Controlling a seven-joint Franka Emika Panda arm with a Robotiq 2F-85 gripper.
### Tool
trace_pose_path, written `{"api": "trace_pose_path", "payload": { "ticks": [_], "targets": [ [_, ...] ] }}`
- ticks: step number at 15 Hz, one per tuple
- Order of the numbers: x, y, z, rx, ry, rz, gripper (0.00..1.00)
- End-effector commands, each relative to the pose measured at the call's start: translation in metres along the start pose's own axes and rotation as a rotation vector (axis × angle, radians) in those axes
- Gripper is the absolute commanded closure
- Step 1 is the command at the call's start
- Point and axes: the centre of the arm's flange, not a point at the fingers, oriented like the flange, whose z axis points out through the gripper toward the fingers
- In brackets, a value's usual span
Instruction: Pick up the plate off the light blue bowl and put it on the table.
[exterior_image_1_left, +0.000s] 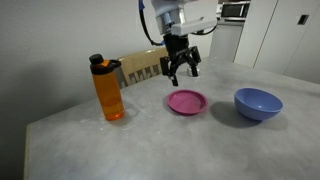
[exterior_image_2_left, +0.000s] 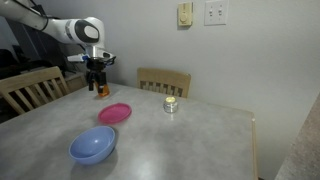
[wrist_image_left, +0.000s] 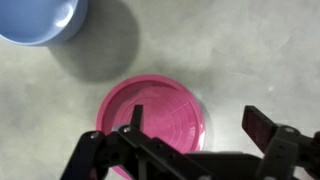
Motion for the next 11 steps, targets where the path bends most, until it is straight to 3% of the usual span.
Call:
{"api": "trace_pose_path", "payload": {
  "ticks": [1,5,6,11],
  "targets": [
    [-0.064,0.018,-0.025,0.001,-0.055,-0.020,0.00],
    [-0.100,0.029,-0.044,0.035,-0.070,-0.015,0.00],
    [-0.064,0.012,-0.046,0.010,-0.047,-0.014,0.00],
    [-0.082,0.020,-0.050,0.012,-0.061,-0.010,0.00]
  ]
}}
